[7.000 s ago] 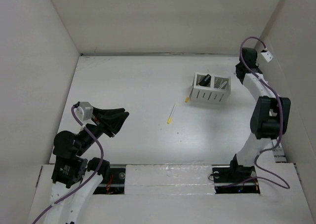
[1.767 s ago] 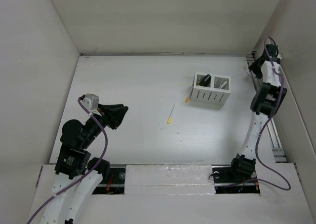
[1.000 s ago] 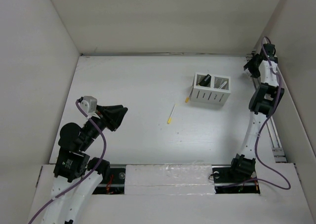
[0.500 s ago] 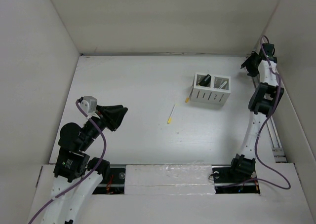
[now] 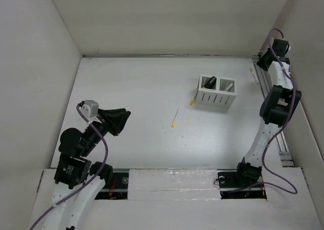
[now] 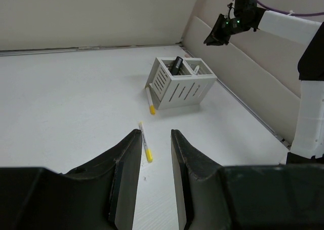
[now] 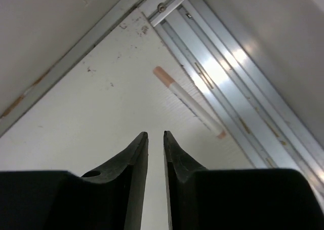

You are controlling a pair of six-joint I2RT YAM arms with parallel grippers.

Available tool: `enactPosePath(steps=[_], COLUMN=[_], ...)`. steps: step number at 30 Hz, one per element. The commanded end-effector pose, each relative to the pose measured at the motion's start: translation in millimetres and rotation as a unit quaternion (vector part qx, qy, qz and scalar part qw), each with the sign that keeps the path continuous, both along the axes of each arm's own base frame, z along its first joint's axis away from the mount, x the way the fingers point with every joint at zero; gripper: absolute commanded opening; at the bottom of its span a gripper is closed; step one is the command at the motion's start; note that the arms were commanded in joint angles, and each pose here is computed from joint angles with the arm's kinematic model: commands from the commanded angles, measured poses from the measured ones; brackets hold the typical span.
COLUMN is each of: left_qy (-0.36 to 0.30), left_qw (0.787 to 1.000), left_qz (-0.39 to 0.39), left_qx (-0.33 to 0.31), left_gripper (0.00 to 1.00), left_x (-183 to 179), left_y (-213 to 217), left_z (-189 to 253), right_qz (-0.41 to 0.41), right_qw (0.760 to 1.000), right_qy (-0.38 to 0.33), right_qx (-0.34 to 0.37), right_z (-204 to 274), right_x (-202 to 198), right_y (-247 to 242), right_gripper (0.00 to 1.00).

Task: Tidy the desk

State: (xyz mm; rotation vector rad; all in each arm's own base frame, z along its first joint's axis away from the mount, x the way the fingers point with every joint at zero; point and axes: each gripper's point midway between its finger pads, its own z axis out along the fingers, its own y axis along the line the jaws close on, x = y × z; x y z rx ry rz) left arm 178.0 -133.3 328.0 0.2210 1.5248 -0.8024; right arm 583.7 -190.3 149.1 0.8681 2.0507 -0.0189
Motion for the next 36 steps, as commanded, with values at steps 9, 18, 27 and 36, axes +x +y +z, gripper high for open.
enactPosePath(steps=[9,18,27,36], left_qy=[-0.037,-0.029,-0.015,-0.013], left_qw=[0.999,1.000,1.000,1.000], left_qz=[-0.007,-0.007,-0.002,0.000], left_qx=[-0.007,-0.004,0.001,0.003], left_gripper=[0.26,0.26,0.26,0.26], left_x=[-8,-3,3,5], left_y=[-1,-2,-3,-3], left_z=[23,20,14,14], right_qz=[0.060,0.099,0.118,0.172], right_qw=[0.995,0.993,0.990,0.982], right_qy=[0.010,0.016,0.061,0.070], right_qx=[-0.084,-0.062,-0.044,-0.022], right_z=[-11,-35,-77,-96], right_x=[-20,-12,-12,-16], right_y=[-44,-38,-37,-19], right_gripper=[0.54,0.58,0.61,0.53])
